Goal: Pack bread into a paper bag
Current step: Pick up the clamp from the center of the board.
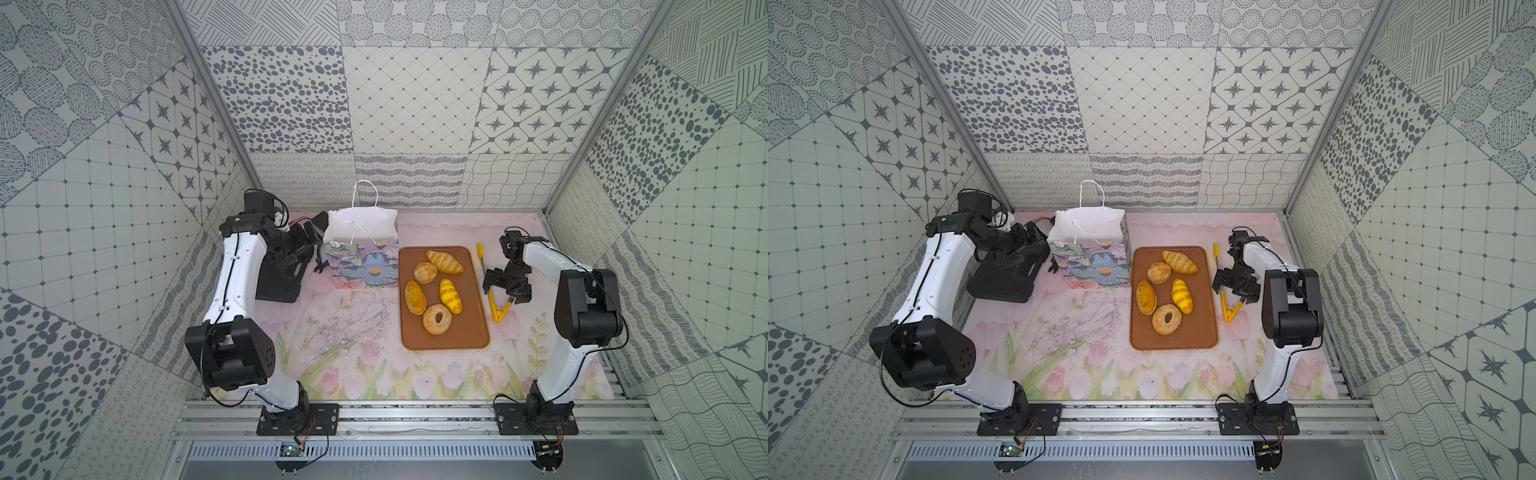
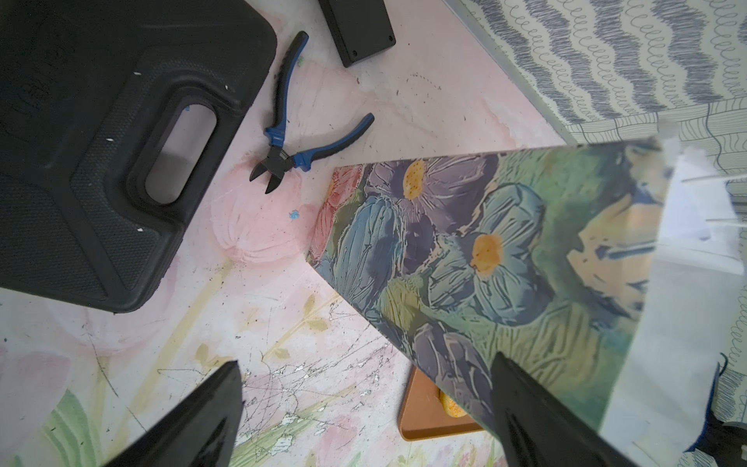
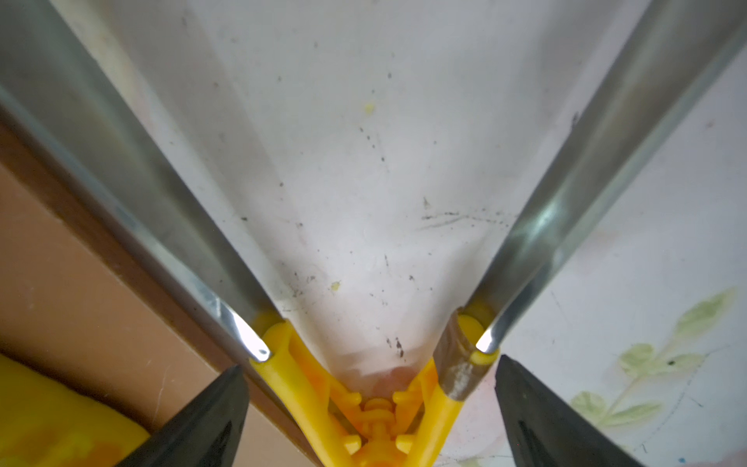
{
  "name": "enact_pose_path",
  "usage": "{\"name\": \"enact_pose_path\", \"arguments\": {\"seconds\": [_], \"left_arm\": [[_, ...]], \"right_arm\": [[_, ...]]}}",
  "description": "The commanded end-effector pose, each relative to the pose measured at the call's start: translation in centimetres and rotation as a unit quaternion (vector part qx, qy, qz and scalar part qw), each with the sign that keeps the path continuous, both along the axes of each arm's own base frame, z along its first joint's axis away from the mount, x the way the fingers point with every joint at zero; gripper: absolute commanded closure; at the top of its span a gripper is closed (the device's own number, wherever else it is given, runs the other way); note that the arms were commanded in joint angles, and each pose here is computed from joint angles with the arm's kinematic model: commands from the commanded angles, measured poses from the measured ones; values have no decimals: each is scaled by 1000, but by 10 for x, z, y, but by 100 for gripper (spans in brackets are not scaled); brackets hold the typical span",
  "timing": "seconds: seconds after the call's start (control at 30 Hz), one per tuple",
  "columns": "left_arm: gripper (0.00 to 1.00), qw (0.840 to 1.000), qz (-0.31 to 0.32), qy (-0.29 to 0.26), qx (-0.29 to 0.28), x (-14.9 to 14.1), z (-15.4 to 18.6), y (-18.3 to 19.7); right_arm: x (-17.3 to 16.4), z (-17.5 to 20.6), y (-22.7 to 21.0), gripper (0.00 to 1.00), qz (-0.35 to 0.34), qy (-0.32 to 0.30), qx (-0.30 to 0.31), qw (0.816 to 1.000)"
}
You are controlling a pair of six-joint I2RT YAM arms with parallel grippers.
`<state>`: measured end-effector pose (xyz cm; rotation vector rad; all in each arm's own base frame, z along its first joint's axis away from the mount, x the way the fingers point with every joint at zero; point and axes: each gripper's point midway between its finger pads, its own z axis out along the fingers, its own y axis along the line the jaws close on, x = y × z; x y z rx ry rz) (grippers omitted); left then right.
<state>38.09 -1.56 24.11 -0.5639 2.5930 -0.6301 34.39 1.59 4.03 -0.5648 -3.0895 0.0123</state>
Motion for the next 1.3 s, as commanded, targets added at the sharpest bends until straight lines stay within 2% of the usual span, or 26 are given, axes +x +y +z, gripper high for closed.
{"name": "enact_pose_path", "arguments": {"seconds": [0.0, 0.27, 0.4, 0.57, 0.6, 0.7, 0.87, 1.1, 1.27], "left_arm": [[2, 1000, -7, -15, -2, 1, 7, 2], [2, 1000, -7, -11, -1, -2, 3, 1], [2, 1000, -7, -10, -2, -1, 2, 1], [2, 1000, -5, -10, -4, 0, 3, 1], [2, 1000, -5, -10, -6, 0, 3, 1], [2, 1000, -4, -9, -8, 0, 2, 0], [3, 1000, -1, -9, -11, -1, -1, 0], [3, 1000, 1, -12, -18, 0, -1, -2], [4, 1000, 1, -16, -23, 1, 1, -3]], "right_arm": [[5, -5, -2, 0, 1, 9, -3, 1000], [-1, -24, -1, 0, 11, 49, 1, 999], [-4, -26, 0, 2, 8, 48, 1, 999], [-6, -28, 0, 29, 16, 50, 2, 999], [-7, -28, 0, 30, 16, 49, 2, 999], [-7, -27, 0, 30, 16, 43, 4, 999], [-6, -20, 2, 37, 22, 18, 3, 1000], [-2, -3, -4, 36, 27, -29, -15, 999], [0, 4, 1, 37, 28, -46, 0, 999]]}}
